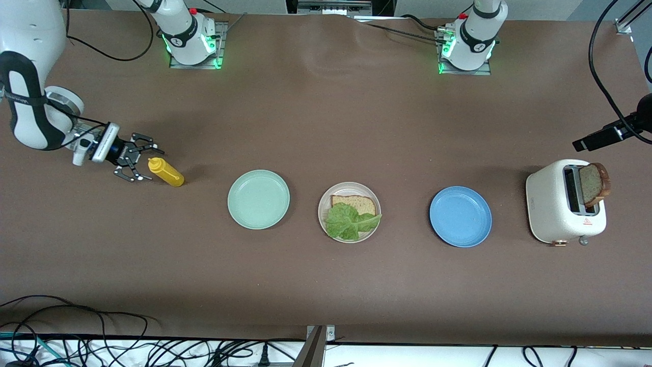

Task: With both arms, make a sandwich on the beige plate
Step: 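Close the right gripper around the yellow mustard bottle, then lift the mustard bottle with the right gripper over the beige plate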

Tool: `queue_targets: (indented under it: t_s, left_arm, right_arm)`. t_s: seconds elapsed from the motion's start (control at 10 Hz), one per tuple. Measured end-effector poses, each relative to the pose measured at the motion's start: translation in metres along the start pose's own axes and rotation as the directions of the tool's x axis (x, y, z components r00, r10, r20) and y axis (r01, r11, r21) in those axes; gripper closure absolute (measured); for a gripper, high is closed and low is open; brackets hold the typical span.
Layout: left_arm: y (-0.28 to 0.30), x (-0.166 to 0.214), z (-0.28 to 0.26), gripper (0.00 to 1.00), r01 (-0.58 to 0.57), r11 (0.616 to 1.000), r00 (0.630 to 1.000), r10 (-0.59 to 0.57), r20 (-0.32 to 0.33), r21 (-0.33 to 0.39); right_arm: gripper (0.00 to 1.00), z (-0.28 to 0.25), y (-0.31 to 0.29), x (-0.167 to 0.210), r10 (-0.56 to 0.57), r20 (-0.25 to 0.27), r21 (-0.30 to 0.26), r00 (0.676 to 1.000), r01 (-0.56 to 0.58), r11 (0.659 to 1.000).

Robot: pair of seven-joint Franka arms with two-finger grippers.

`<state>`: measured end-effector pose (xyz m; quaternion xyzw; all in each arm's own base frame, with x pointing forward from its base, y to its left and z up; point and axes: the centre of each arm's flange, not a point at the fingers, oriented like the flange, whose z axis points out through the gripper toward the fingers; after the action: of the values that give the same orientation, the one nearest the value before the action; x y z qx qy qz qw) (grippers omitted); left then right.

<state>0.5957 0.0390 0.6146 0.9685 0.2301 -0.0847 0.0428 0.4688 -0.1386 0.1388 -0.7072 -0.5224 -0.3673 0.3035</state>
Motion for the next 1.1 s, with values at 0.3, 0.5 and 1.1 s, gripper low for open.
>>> queue_targets:
  t_s: [0.3,0.5,1.1]
  left_arm:
    - [0.0,0.0,0.0,0.0,0.001,1.0,1.0,-0.001,0.0,0.0]
    - [0.0,0.0,0.0,0.0,0.001,1.0,1.0,-0.001,0.0,0.0]
    - [-0.001,0.0,0.0,0.0,0.001,1.0,1.0,-0.001,0.0,0.0]
  right_arm:
    - [0.0,0.029,-0.001,0.006,-0.013,-0.063,0.007,0.998,0.013,1.0]
    - [0.15,0.046,0.002,0.017,-0.023,-0.092,0.012,0.995,0.024,1.0]
    - [0.76,0.106,0.053,0.104,-0.08,-0.127,0.039,0.989,0.086,0.996]
